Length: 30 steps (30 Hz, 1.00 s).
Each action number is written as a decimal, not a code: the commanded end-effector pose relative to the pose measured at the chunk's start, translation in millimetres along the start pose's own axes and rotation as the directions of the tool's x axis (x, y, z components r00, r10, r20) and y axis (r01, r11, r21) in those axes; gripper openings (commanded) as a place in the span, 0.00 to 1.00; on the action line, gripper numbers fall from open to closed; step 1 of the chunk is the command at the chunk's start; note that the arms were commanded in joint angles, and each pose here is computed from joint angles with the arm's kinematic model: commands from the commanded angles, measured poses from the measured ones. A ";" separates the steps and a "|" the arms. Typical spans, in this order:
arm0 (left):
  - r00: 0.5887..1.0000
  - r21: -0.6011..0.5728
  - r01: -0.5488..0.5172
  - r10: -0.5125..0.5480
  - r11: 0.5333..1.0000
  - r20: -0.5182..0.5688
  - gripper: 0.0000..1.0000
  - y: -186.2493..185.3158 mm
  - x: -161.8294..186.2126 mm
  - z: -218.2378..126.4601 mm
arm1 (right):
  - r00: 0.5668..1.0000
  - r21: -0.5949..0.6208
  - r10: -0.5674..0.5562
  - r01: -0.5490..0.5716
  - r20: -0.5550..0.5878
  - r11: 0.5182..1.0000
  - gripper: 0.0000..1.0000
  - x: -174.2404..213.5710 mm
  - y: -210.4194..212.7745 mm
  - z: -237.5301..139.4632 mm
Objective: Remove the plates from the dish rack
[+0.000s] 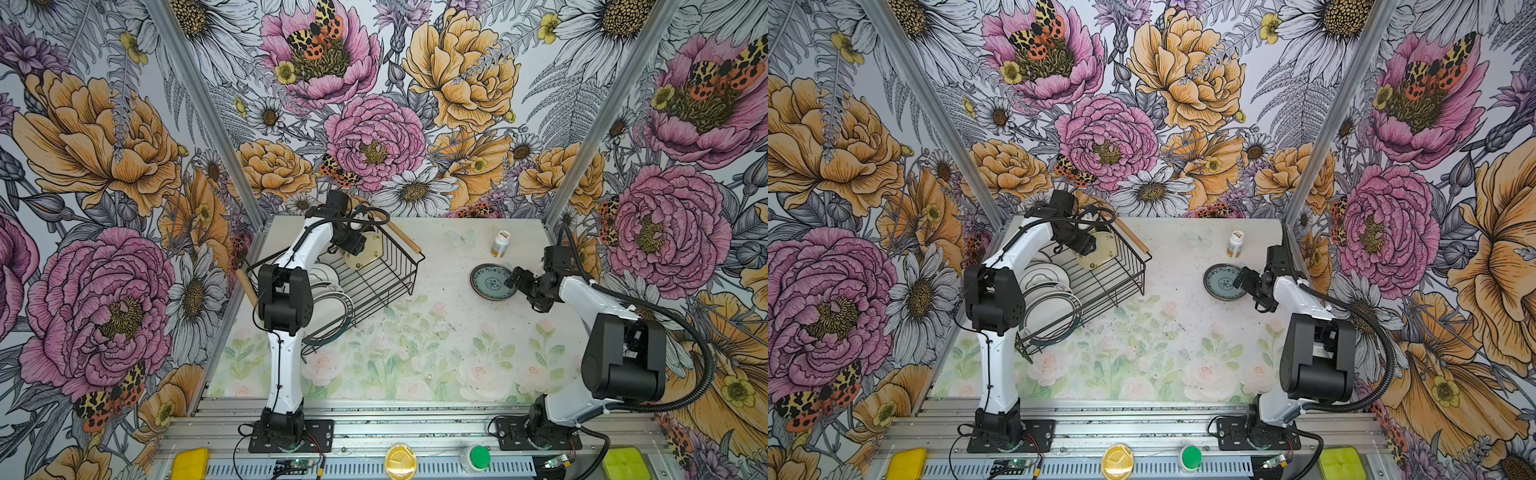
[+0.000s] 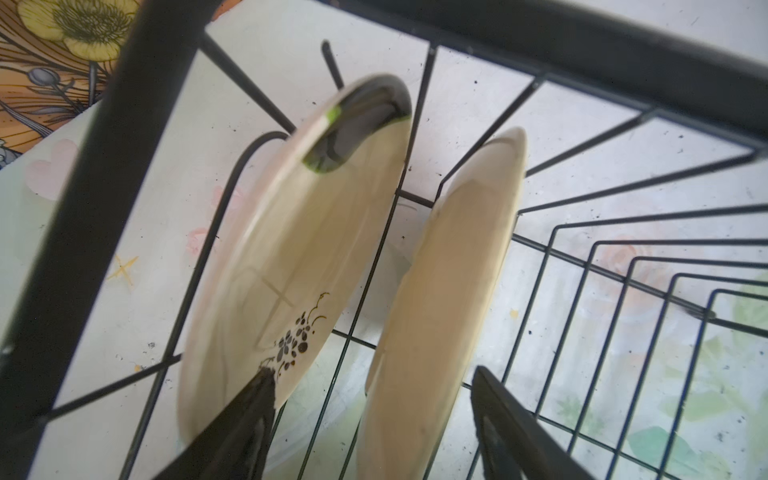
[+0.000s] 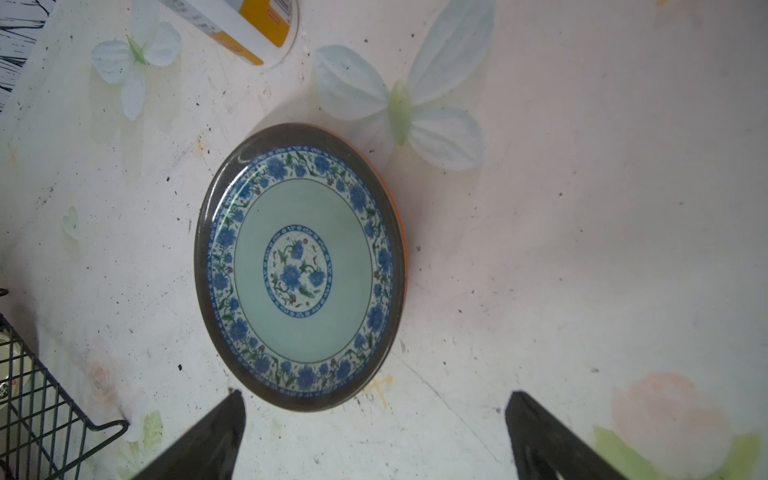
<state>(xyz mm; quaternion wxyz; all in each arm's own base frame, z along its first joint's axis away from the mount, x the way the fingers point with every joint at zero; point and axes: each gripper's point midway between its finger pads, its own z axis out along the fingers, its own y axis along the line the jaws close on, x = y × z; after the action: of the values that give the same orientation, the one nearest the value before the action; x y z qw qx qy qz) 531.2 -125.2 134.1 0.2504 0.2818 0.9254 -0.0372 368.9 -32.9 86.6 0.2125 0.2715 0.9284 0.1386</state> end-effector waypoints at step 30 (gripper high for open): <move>0.998 0.050 -0.053 0.054 0.997 -0.013 0.22 -9.5 0.4 1.0 | 0.999 0.004 -0.009 0.008 0.048 1.000 0.99 -5.6 -5.6 -13.6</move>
<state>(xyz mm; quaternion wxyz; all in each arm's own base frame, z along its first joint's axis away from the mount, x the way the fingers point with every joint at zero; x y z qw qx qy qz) 527.6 -127.0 126.7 0.2330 0.3034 0.9231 -0.0402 365.5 -38.0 89.4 0.2182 0.2757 0.9263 0.1355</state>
